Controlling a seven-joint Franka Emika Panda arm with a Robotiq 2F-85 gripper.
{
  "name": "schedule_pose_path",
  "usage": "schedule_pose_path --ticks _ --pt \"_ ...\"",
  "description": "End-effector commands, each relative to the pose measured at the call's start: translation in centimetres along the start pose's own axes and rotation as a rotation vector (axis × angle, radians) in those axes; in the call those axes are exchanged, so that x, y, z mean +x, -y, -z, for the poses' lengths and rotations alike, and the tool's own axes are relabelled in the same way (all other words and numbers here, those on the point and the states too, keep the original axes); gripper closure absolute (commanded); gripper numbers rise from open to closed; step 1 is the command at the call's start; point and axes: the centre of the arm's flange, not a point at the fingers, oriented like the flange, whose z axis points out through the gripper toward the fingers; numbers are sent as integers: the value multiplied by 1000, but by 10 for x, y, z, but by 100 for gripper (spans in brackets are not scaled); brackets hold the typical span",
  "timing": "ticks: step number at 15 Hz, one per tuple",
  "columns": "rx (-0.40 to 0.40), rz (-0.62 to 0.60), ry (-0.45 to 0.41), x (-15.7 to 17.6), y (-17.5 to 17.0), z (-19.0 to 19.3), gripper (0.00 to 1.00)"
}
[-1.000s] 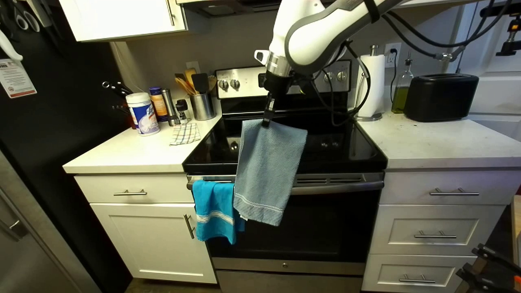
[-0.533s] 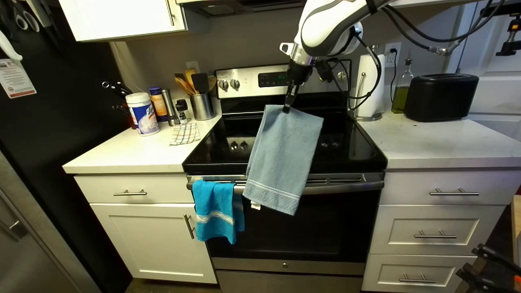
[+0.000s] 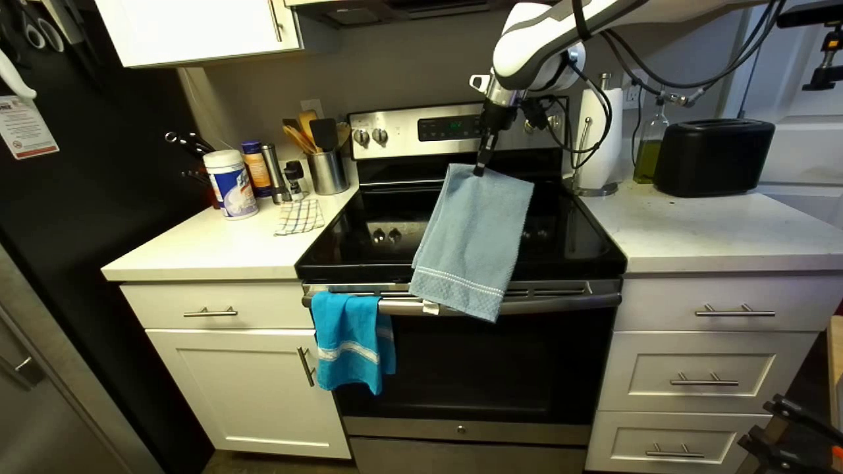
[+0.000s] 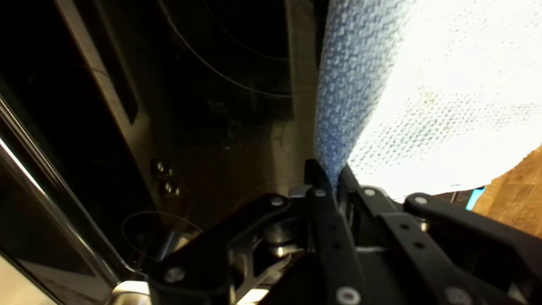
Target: Put the right towel on the stove
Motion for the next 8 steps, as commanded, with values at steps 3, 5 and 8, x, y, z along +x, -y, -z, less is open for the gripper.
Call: schedule_pose_path --ticks 3,5,8 --pt "10 -19 8 8 -65 -22 98" --pt "-8 -28 21 11 -72 -24 98" --pt "-52 -37 46 14 -77 -21 98"
